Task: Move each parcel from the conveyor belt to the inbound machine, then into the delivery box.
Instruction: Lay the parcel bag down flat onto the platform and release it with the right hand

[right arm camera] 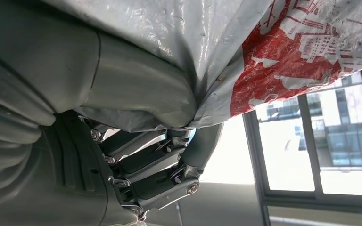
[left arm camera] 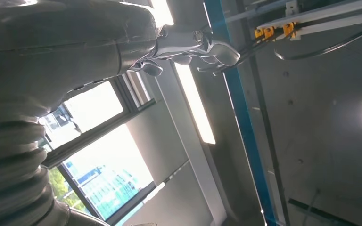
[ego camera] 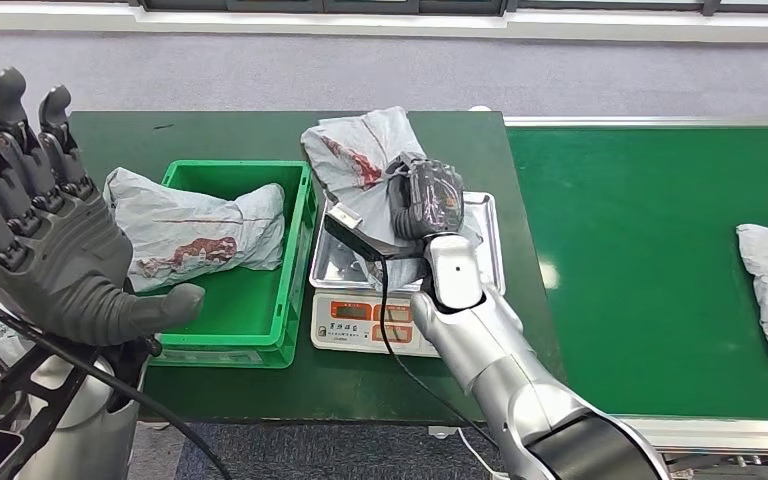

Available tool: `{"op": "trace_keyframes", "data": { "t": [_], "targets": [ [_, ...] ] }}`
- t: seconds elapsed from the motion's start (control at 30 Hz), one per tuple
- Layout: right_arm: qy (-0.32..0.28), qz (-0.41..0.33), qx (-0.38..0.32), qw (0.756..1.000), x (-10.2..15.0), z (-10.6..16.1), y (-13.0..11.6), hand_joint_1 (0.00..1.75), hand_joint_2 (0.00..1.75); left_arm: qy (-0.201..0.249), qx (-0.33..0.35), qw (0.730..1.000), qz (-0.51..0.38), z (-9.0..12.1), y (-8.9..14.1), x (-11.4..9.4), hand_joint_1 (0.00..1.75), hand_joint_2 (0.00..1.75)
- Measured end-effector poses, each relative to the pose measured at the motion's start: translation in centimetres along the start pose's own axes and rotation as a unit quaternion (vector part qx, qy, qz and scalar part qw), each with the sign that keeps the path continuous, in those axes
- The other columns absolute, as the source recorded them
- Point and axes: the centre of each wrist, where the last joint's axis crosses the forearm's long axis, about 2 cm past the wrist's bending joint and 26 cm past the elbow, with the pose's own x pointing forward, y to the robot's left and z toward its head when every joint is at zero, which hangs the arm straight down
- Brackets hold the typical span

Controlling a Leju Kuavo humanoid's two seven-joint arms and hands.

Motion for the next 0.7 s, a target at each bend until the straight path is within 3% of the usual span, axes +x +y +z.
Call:
{"op": "trace_keyframes", "data": {
  "t": [0.13, 0.7],
  "targets": [
    [0.003, 0.004, 0.023, 1.0, -0.2, 0.7, 0.8, 0.02, 1.75, -0.003, -0.002, 1.0, 0.003, -0.3, 0.0, -0.2, 0.0, 1.75],
    [0.015, 0.019, 0.053, 0.998, -0.4, 1.9, 2.0, 0.0, 1.75, 0.004, -0.006, 1.0, 0.007, -0.1, -0.1, -0.6, 0.0, 1.75]
  ]
}}
